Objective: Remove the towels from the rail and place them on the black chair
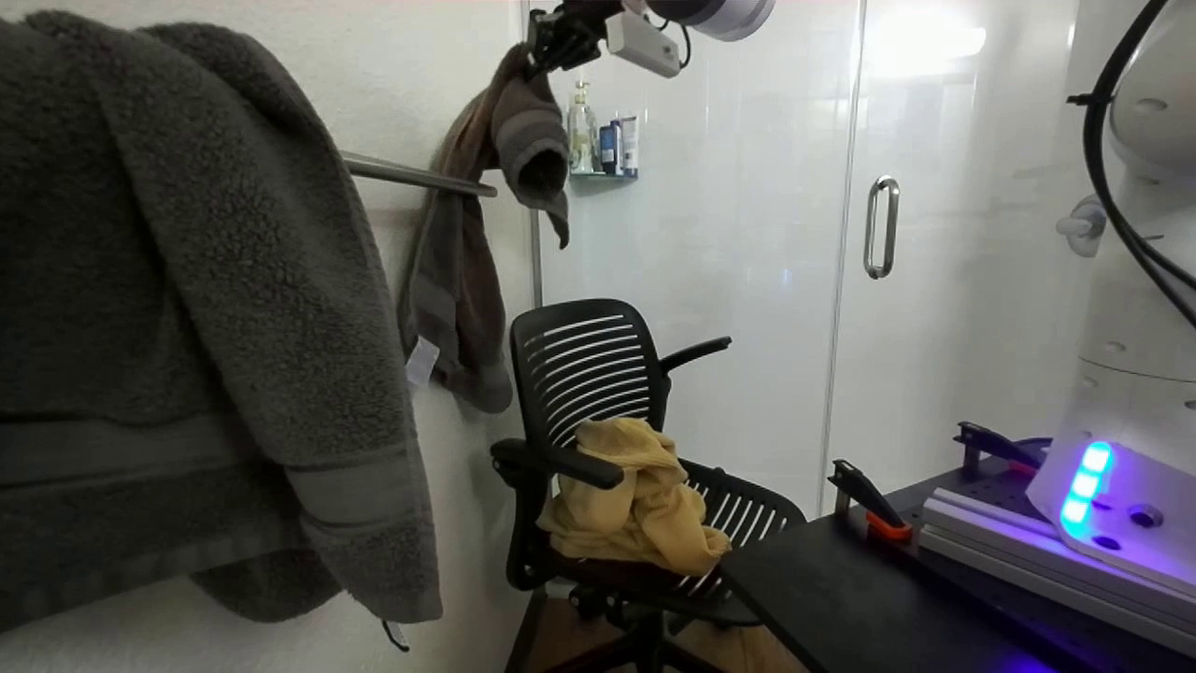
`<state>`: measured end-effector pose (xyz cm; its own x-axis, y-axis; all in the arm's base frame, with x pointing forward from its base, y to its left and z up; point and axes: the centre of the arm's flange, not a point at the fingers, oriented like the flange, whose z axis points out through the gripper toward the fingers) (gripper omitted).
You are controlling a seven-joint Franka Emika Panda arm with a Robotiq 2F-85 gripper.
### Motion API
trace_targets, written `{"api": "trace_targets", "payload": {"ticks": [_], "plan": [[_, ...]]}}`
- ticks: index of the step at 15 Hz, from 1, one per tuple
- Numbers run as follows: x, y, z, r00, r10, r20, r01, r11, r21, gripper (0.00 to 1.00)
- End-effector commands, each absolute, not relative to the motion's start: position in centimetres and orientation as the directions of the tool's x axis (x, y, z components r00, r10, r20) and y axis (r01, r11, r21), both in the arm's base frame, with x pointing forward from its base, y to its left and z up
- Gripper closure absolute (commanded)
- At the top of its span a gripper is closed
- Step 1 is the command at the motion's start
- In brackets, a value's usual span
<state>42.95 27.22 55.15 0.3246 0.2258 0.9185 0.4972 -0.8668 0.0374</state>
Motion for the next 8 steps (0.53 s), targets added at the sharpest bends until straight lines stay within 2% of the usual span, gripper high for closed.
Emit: {"api": "trace_targets", "payload": {"ticks": [1,3,8], "plan": [[40.3,20.5,62.3,0.243,0.144,0.959,0.347,-0.936,0.053,0.99],[39.7,15.9,66.1,0.218,0.095,0.971,0.241,-0.970,0.041,0.99],[38.5,2.6,70.5,0.274,0.011,0.962,-0.038,-0.999,0.022,0.99]]}}
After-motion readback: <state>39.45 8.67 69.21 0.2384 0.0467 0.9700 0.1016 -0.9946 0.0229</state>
